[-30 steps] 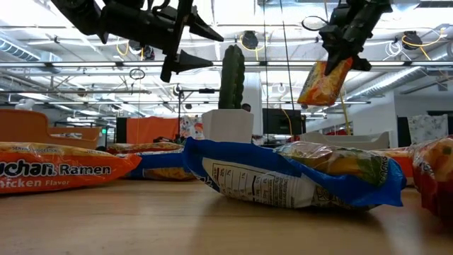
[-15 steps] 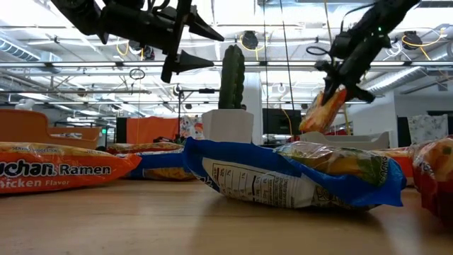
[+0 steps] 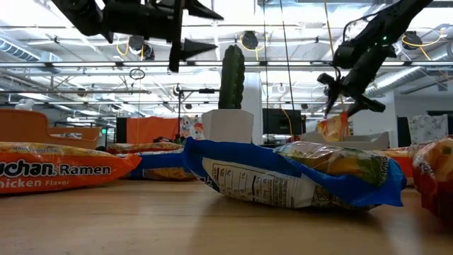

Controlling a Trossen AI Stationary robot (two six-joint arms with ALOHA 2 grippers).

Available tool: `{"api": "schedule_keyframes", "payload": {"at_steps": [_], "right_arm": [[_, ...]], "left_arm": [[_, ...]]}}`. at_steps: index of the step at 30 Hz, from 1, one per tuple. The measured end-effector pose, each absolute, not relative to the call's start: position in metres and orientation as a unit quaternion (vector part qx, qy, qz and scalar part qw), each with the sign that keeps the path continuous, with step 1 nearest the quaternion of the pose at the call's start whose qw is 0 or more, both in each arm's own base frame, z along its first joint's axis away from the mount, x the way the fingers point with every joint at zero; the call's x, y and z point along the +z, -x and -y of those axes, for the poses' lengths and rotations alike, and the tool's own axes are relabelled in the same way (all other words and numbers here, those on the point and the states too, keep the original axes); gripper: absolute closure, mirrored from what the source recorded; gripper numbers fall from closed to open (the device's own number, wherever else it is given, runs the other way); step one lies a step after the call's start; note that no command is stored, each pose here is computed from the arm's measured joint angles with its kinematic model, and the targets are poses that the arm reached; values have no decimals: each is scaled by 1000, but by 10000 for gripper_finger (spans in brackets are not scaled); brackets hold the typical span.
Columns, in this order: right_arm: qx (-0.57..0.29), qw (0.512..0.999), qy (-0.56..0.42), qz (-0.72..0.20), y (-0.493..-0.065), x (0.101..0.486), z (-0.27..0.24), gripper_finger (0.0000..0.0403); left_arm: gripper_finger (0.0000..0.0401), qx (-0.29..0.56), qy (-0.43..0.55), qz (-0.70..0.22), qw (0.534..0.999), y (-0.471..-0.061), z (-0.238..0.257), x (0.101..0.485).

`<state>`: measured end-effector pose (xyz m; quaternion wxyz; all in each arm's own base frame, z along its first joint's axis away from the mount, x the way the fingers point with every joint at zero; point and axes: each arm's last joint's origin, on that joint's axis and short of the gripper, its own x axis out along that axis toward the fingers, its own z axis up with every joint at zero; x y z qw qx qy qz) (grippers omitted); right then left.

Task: Sort Maruchan noodles
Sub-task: Put the middle orange noodle pack into the gray bin, then put the left orange noodle pack into the gray bin

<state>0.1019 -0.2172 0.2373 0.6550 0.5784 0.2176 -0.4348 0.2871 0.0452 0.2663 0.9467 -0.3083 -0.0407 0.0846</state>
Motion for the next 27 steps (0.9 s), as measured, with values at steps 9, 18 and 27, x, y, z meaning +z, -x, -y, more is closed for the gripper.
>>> {"api": "schedule_keyframes", "payload": {"at_steps": [9,18,27], "right_arm": [[-428,682,-579,-129,-98,270,201,164],[-311,776,-547,39,-131,333,153,164],[-247,802,-539,66,-166,351,91,174]], "left_arm": [[119,-11,305,25,952,-270,-48,284],[119,18,267,-55,962,-248,-51,284],[119,10,247,-128,960,-240,-60,273]]}}
